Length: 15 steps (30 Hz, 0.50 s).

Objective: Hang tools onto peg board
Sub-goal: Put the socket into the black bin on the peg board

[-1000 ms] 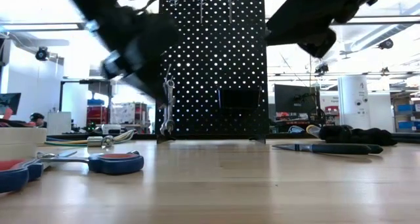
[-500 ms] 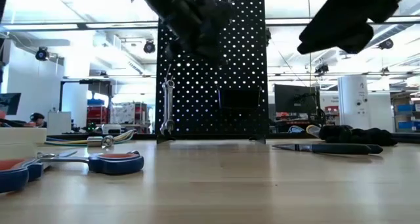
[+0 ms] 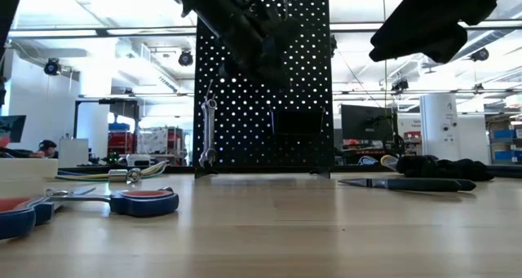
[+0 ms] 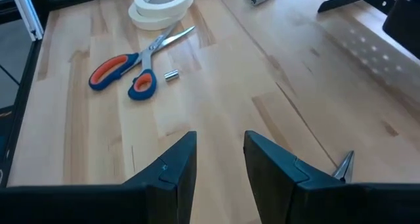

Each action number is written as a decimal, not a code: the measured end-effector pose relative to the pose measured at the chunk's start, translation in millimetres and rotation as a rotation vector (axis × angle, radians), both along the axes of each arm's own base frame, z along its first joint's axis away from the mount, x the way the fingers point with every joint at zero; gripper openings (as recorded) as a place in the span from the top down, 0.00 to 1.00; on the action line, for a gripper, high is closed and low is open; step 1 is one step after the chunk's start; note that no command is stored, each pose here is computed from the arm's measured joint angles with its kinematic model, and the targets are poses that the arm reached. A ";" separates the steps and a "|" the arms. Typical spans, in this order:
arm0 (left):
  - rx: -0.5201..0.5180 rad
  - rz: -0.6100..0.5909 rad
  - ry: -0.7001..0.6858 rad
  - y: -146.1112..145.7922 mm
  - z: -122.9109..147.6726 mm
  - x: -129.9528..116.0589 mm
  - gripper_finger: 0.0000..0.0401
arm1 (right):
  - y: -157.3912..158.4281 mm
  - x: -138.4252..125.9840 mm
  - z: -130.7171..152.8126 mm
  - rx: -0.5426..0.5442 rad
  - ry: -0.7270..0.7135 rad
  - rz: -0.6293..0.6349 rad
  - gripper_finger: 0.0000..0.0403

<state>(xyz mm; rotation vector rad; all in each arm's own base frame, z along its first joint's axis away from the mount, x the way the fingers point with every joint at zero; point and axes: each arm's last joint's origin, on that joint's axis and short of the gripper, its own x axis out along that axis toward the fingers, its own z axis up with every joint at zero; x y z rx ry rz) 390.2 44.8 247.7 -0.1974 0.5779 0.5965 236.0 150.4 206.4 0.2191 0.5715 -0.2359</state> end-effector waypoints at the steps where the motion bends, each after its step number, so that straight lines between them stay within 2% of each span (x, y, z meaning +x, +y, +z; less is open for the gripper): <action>1: 0.000 0.003 0.001 1.1 -0.2 -0.2 0.89 | -0.1 0.0 0.0 -0.001 -0.001 -0.002 0.72; 8: 0.006 0.012 -0.005 4.8 -0.3 0.4 0.86 | -0.1 0.0 0.0 -0.002 -0.001 -0.001 0.72; 15: 0.018 0.008 -0.009 5.4 2.4 0.9 0.67 | 0.0 0.0 0.1 -0.002 -0.001 -0.001 0.72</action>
